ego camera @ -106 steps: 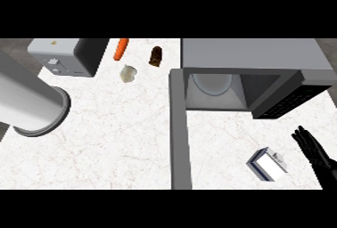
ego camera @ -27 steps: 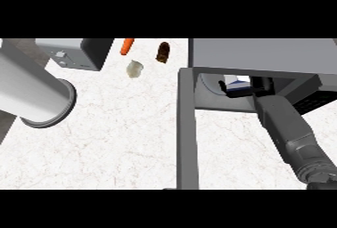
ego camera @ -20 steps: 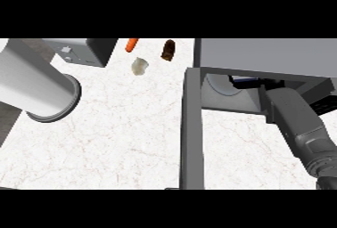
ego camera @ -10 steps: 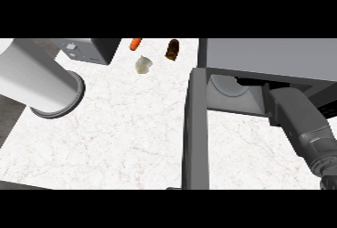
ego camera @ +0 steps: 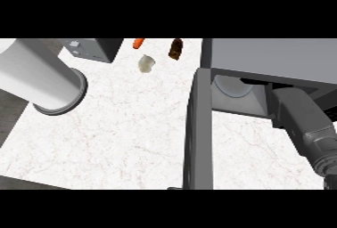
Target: Pick up the milk, place it into the microwave and close the microwave
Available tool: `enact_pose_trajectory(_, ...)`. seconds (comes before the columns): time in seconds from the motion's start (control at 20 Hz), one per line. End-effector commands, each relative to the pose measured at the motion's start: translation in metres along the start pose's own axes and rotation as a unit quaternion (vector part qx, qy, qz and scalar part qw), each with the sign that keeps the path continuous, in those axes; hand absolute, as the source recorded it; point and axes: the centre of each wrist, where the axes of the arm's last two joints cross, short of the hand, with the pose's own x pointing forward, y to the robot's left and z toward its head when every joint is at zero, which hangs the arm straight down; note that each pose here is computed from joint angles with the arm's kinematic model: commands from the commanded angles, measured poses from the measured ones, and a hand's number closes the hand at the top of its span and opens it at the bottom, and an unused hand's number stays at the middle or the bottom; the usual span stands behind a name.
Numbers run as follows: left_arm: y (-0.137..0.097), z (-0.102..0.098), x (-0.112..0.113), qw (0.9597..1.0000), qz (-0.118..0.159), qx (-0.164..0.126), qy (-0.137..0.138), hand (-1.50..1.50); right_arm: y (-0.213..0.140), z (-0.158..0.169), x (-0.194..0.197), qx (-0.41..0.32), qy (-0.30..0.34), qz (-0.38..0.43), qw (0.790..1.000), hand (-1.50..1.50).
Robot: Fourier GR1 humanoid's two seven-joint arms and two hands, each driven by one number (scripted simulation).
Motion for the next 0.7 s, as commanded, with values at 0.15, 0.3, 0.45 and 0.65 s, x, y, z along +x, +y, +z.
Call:
enact_pose_trajectory(0.15, 0.005, -0.004, 0.000, 1.0000, -0.004, -0.001, 0.006, -1.50, -0.034, -0.022, 0.010, -0.005, -0.023, 0.037, 0.999, 1.50)
enact_pose_trajectory(0.3, 0.006, -0.008, 0.003, 0.9998, -0.022, -0.002, 0.002, -1.50, -0.032, -0.026, 0.016, -0.020, -0.024, 0.022, 0.999, 1.50)
enact_pose_trajectory(0.45, 0.007, -0.009, 0.004, 0.9995, -0.028, -0.009, 0.007, -1.50, -0.037, -0.025, 0.011, -0.023, -0.025, 0.029, 0.999, 1.50)
enact_pose_trajectory(0.65, 0.006, -0.014, 0.003, 0.9993, -0.029, -0.020, 0.012, -1.50, -0.037, -0.032, 0.020, -0.029, -0.026, 0.026, 0.999, 1.50)
